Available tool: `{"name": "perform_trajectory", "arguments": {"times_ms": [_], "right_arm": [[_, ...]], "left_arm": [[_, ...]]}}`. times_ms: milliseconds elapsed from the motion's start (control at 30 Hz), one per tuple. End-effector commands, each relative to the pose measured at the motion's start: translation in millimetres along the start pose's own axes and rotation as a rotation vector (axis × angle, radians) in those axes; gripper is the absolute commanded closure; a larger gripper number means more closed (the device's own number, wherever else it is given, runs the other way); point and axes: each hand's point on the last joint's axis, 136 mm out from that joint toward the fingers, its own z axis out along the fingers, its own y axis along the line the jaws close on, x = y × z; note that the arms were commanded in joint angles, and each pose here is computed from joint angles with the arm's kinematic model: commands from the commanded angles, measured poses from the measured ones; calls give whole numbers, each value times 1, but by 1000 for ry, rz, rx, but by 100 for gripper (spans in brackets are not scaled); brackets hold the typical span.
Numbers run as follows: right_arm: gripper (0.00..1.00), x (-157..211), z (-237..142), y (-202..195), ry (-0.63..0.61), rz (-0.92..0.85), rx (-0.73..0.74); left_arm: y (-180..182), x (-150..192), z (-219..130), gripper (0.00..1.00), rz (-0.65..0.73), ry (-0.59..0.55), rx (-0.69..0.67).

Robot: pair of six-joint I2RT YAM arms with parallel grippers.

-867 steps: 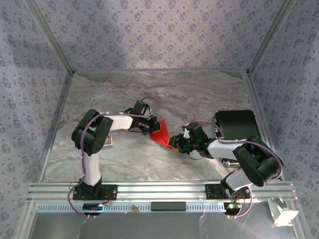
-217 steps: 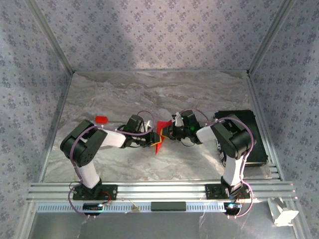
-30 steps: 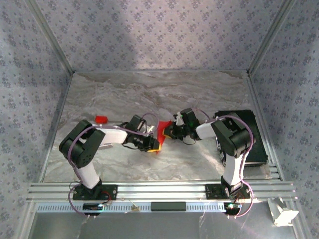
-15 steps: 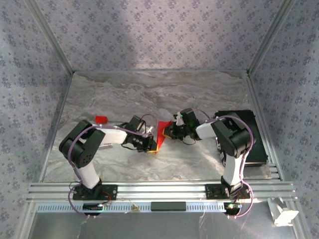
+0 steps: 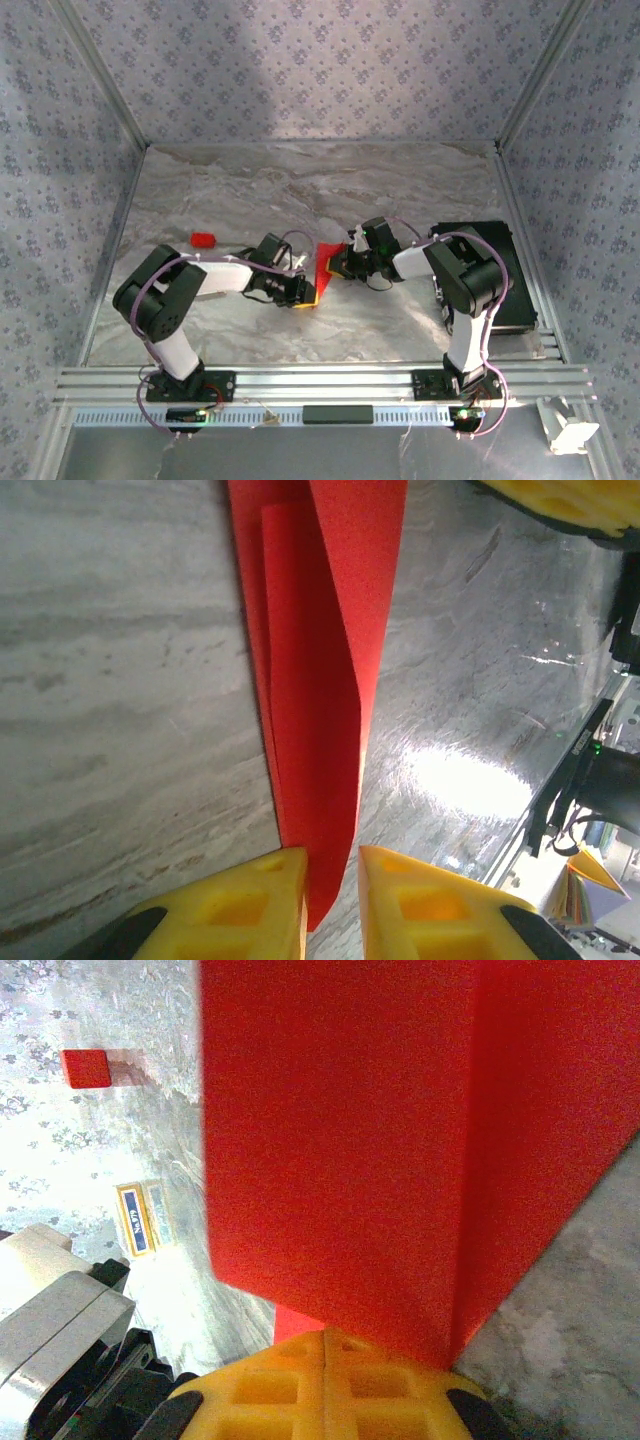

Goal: Fold a paper plane with a square sheet of paper (pick it up from the middle)
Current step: Fold the wing for the fifth time at the center of the table.

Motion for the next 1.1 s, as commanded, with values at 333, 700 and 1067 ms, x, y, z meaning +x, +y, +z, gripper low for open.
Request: {"name": "perform_trajectory", "arguments": {"times_ms": [333, 700, 1067], "right_arm": [[94, 9, 0, -43, -3, 76, 157], [94, 9, -1, -43, -5, 75, 157], [94, 9, -1, -44, -6, 75, 161]], "left_arm": [[18, 19, 5, 90, -43, 60, -41], [16, 21, 3, 96, -45, 59, -31], [-45, -15, -27, 90, 76, -77, 87]]}}
